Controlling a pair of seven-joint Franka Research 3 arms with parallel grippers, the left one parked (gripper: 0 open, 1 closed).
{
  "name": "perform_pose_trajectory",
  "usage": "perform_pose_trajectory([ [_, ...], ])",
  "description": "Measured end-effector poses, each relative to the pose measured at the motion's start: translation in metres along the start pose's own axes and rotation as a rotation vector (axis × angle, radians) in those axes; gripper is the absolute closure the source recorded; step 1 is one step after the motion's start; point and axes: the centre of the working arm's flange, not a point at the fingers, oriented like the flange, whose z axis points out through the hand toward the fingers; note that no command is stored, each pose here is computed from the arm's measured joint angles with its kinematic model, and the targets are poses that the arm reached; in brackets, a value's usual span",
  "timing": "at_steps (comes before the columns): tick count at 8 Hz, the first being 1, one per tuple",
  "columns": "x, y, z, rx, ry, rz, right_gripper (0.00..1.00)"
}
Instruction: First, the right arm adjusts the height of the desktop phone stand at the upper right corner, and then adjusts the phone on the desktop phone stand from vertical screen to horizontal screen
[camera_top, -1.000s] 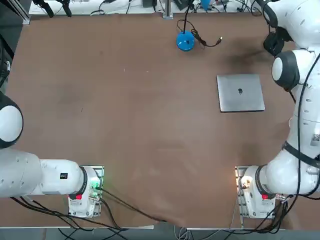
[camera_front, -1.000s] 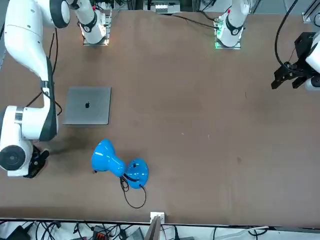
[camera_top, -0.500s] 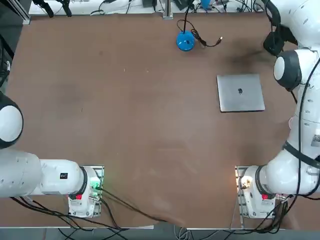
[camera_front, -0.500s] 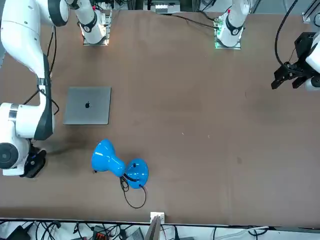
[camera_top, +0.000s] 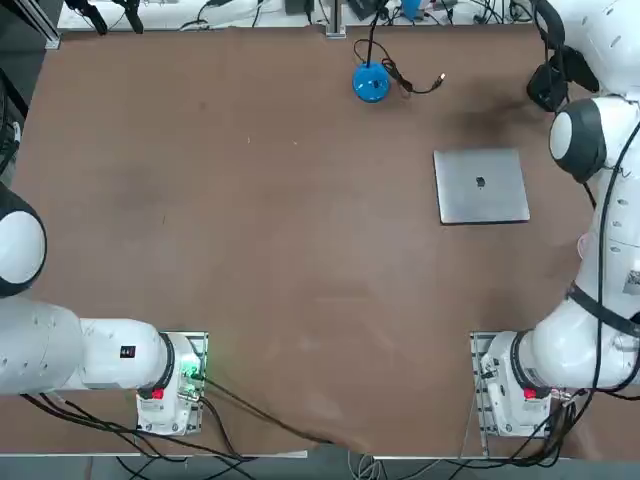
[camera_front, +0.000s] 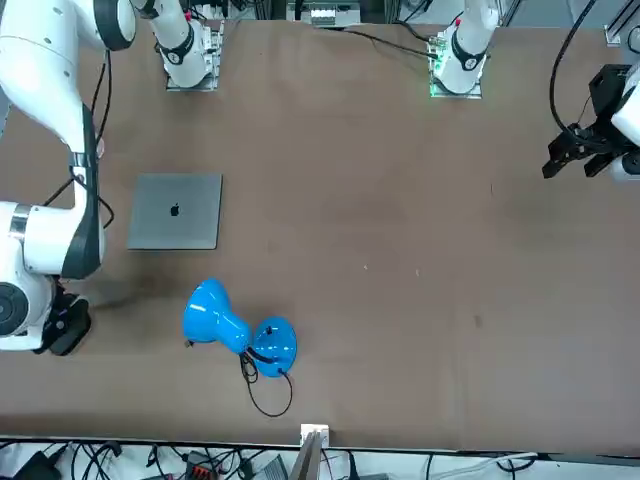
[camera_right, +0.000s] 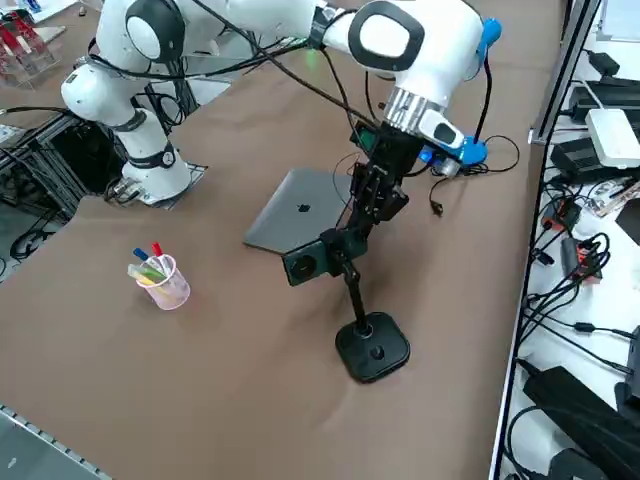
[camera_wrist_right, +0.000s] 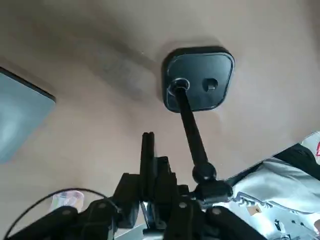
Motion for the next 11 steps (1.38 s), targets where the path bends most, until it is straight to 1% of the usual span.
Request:
perform_pose_trajectory([
  [2,-0.003,0.000,-0.003,0.002,-0.001,0.003,0.77],
  [3,-0.007,0.000,-0.007,0.003,-0.001,0.007,0.69],
  [4,-0.012,0.001,-0.012,0.002,0.001,0.012,0.57],
  [5,-0.016,0.002,-0.017,-0.001,0.006,0.017,0.53],
  [8,-0.034,0.005,-0.041,-0.016,0.040,0.039,0.03],
  [9,-0.042,0.004,-0.053,0.004,0.087,0.061,0.00],
  [10,-0.054,0.003,-0.069,0.042,0.153,0.117,0.00],
  [11,-0.068,0.002,-0.085,0.086,0.214,0.200,0.00],
])
